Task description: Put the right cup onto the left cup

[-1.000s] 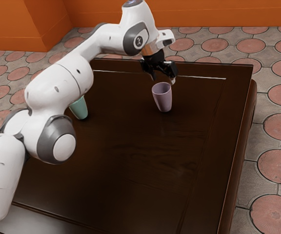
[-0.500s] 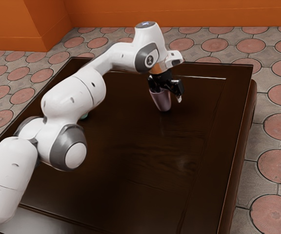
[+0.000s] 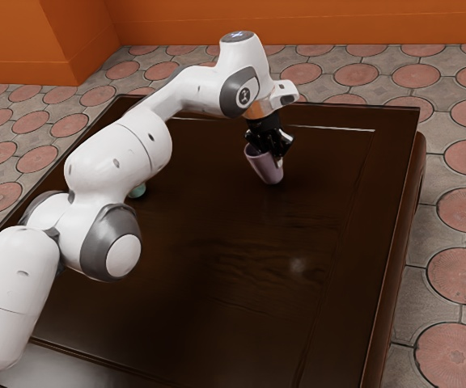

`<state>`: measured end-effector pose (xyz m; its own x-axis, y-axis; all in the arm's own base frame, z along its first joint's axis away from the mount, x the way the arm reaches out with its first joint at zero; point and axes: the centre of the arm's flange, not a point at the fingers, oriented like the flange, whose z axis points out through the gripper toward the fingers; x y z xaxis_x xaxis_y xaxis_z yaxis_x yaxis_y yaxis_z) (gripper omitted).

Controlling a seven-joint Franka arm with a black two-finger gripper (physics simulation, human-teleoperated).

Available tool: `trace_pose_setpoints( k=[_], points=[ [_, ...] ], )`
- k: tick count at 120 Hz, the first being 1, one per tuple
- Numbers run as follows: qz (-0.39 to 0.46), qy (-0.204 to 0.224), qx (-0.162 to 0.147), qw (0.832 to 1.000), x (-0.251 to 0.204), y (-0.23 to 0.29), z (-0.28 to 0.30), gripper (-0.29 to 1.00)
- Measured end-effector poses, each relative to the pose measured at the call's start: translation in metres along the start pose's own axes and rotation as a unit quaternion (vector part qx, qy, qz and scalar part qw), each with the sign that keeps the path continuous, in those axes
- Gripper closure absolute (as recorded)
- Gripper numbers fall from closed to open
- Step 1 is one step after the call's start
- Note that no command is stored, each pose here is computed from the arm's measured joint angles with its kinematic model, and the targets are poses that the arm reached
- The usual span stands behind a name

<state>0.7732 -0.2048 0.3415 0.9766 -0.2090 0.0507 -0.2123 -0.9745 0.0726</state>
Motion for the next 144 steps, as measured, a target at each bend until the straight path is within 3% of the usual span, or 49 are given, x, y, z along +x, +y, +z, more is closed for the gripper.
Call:
trace_pose_setpoints(
  k=[16, 34, 57, 72, 91, 144],
  points=[
    [-0.001, -0.001, 0.002, 1.000, -0.001, 0.000, -0.001, 0.77],
    [-0.023, 0.005, 0.021, 1.000, -0.020, -0.028, -0.071, 0.78],
    [-0.115, -0.012, 0.060, 0.991, -0.111, -0.146, -0.167, 0.78],
    [-0.173, -0.030, 0.077, 0.981, -0.143, -0.215, -0.166, 0.78],
    [-0.208, -0.043, 0.085, 0.973, -0.148, -0.260, -0.144, 0.78],
    [-0.228, -0.033, 0.093, 0.969, -0.131, -0.291, -0.130, 0.78]
  ],
)
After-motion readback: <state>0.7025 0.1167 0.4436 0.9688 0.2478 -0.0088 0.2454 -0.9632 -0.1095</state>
